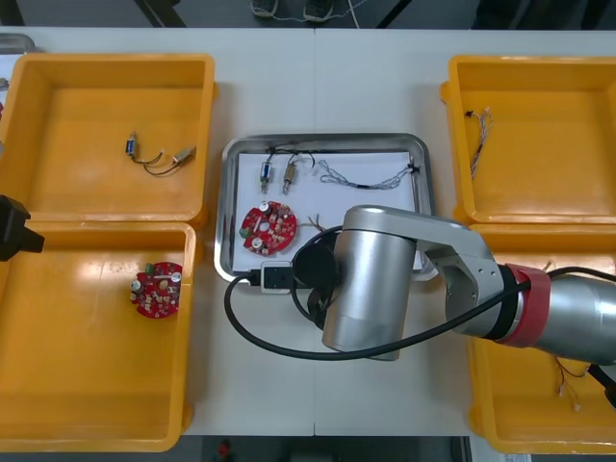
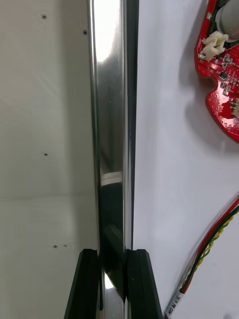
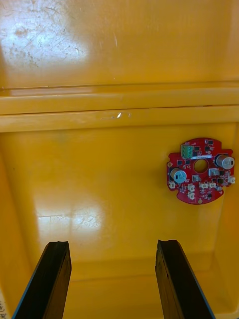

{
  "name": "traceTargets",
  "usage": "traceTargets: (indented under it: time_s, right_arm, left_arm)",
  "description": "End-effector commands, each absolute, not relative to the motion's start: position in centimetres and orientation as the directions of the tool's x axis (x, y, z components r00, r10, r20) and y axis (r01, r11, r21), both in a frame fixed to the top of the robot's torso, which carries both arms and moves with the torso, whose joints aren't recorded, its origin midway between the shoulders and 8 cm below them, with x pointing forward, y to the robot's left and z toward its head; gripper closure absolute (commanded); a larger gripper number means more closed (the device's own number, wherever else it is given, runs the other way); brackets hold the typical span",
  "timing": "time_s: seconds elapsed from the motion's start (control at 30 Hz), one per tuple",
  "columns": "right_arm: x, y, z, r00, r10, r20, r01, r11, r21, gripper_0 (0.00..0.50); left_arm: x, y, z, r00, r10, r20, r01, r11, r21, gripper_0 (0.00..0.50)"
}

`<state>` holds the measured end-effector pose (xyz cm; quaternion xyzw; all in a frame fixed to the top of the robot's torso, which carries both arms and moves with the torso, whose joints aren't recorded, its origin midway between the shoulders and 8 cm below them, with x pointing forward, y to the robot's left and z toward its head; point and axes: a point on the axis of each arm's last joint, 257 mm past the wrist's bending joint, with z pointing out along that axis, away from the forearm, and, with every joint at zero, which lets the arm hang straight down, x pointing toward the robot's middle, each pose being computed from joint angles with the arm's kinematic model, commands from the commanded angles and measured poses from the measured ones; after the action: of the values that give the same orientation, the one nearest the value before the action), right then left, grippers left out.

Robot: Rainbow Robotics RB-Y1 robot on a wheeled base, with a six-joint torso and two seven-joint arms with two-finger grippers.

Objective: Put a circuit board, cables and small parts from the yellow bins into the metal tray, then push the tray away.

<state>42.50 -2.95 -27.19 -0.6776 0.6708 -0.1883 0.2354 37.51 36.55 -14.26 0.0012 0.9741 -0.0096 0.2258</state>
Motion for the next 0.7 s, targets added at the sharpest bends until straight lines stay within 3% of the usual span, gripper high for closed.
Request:
traceTargets:
  time_s: [0.03, 0.33, 0.7]
  right_arm:
    - [45.6, -3.2, -24.4, 0.034, -0.999, -0.025, -0.771, -0.010, -0.637, 0.500]
    - [48.4, -3.3, -22.0, 0.022, -1.000, -0.004, -0.732, -0.013, -0.682, 0.500]
    - [52.0, -2.5, -20.1, 0.040, -0.999, -0.029, -0.694, -0.007, -0.720, 0.500]
  left_arm:
    - [37.3, 36.7, -13.8, -0.888, -0.023, -0.458, -0.016, 1.000, -0.019, 0.000]
    - [37.3, 36.7, -13.8, -0.888, -0.023, -0.458, -0.016, 1.000, -0.019, 0.000]
    - [37.3, 36.7, -13.8, -0.888, -0.023, -0.458, -0.016, 1.000, -0.019, 0.000]
